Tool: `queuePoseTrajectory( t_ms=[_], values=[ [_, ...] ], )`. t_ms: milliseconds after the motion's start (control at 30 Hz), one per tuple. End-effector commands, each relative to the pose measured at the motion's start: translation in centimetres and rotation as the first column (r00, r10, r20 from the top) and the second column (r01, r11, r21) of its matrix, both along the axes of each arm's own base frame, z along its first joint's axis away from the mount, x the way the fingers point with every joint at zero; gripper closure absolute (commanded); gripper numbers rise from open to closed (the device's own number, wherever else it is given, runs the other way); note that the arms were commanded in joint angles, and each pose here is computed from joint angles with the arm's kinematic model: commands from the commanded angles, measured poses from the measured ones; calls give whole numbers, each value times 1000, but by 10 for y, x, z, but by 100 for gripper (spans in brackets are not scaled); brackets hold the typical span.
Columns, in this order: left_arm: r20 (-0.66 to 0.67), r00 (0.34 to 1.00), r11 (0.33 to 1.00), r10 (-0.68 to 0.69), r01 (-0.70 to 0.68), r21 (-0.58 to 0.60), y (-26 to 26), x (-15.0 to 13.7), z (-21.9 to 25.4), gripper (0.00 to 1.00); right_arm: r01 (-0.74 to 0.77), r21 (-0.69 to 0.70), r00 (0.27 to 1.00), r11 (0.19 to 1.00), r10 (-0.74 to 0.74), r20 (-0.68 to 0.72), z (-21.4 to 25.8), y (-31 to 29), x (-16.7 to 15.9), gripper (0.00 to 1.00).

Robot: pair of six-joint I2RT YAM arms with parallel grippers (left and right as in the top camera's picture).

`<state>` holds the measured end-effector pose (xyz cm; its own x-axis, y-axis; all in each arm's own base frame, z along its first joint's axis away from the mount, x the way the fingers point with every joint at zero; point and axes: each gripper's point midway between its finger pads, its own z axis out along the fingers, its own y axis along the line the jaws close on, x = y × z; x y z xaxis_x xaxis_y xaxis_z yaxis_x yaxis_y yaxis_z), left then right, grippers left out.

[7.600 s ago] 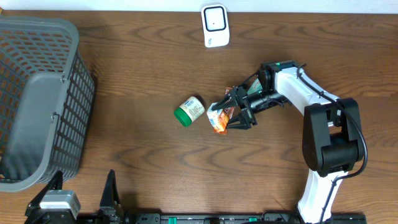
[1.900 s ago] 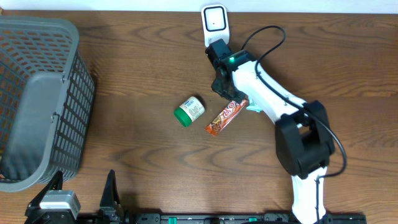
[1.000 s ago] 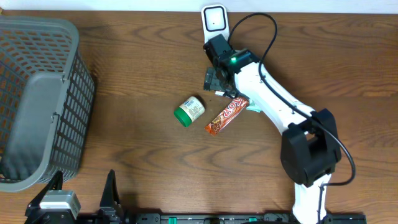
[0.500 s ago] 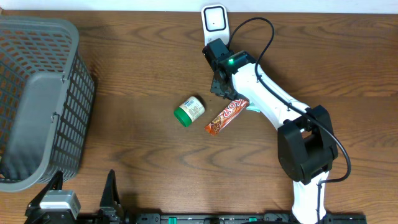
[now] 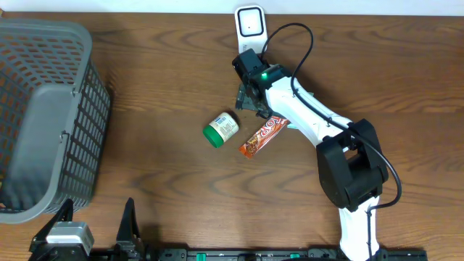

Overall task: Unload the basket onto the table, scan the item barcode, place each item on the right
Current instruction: 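Close the right gripper on the orange Kleenex packet near the scanner, then lift the orange packet with the right gripper toward the scanner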

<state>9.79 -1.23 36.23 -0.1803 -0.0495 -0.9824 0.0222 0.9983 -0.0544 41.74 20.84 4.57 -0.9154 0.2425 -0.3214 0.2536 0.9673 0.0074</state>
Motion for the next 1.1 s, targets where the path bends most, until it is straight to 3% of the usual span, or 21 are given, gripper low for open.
queuePoseTrajectory(
  t_ms=[0,600,700,867,1067],
  values=[
    [7,1000,1000,-8,8,15,-1,-1,1,2,8,-43,1000,999,-8,-7,-17,-4,1,1],
    [7,1000,1000,-8,8,15,-1,-1,1,2,-30,-174,999,984,24,-35,-69,-17,7,1],
    [7,1000,1000,-8,8,15,-1,-1,1,2,-39,-182,998,982,31,-49,-69,-18,3,9],
    [7,1000,1000,-8,8,15,-1,-1,1,2,-43,-192,997,981,31,-66,-72,-21,-2,36],
    [7,1000,1000,-8,8,15,-1,-1,1,2,-49,-181,995,982,33,-91,-68,-20,-6,50]
  ],
)
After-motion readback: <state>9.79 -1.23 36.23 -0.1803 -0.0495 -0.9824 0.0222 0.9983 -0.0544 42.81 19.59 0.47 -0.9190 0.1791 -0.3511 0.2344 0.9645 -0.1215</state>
